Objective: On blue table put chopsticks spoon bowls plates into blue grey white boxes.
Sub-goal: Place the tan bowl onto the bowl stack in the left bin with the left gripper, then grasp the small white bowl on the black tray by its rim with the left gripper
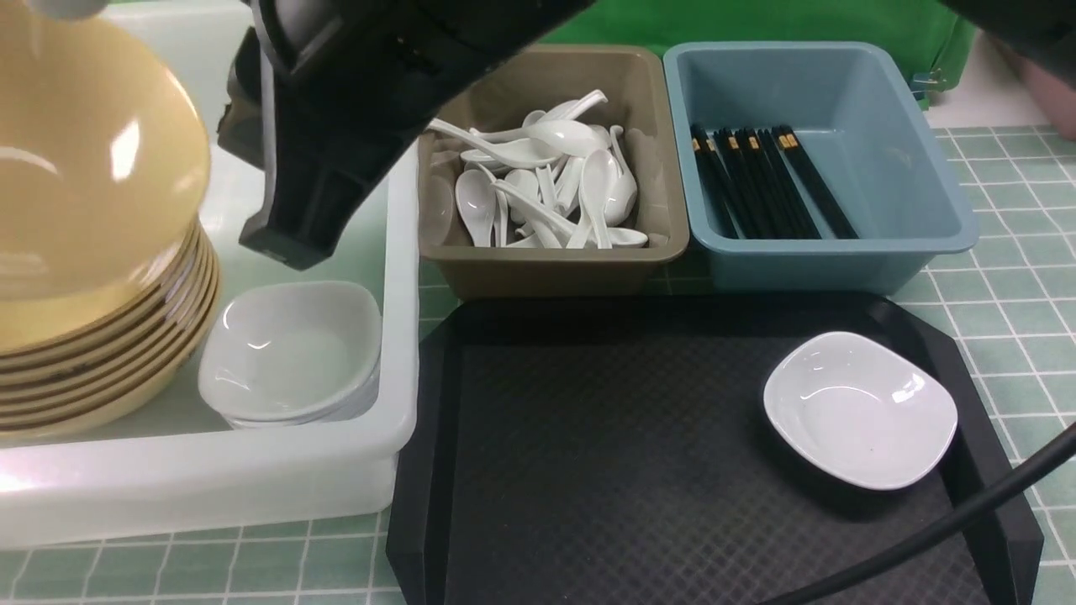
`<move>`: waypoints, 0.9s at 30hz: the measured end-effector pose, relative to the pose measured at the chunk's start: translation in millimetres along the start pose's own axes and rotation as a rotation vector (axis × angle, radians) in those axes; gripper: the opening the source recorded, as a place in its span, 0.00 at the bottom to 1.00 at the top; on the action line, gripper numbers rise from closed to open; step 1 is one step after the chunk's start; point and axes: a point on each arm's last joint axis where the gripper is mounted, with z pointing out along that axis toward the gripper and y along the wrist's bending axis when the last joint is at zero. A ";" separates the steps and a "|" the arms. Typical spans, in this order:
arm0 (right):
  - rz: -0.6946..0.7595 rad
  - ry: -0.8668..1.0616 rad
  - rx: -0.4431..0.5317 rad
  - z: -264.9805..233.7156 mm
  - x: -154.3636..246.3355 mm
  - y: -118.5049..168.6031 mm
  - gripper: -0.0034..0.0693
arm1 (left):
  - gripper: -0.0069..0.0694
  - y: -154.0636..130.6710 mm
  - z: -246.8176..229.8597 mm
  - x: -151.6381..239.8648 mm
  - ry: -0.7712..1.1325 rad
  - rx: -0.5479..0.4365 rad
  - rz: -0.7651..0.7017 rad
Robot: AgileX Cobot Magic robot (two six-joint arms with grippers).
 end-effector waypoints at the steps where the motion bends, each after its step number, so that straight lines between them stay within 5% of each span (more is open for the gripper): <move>1: -0.002 0.000 0.000 0.0 0.0 0.0 0.11 | 0.10 3.3 8.3 -0.1 0.018 -0.004 -0.006; 8: -0.027 0.011 -0.009 0.0 1.0 0.8 0.11 | 0.20 12.7 27.3 -3.0 0.035 -0.032 0.015; 13: -0.018 0.030 -0.019 0.0 4.4 -1.7 0.11 | 0.52 15.4 26.9 -1.2 0.056 -0.062 0.041; 14: -0.018 0.030 -0.018 -0.3 4.6 -2.3 0.11 | 0.52 15.1 26.9 -1.2 0.056 -0.062 0.041; 18: 0.006 0.074 -0.017 -1.8 13.6 -12.5 0.11 | 0.82 12.1 10.0 -2.4 0.020 -0.095 0.054; 23: 0.034 0.145 -0.025 -4.5 26.1 -23.1 0.11 | 0.93 1.7 -28.4 -10.2 -0.072 -0.132 0.055; 27: 0.067 0.194 -0.023 -13.3 35.7 -32.8 0.11 | 0.92 -32.8 -62.0 -10.8 -0.153 -0.051 0.096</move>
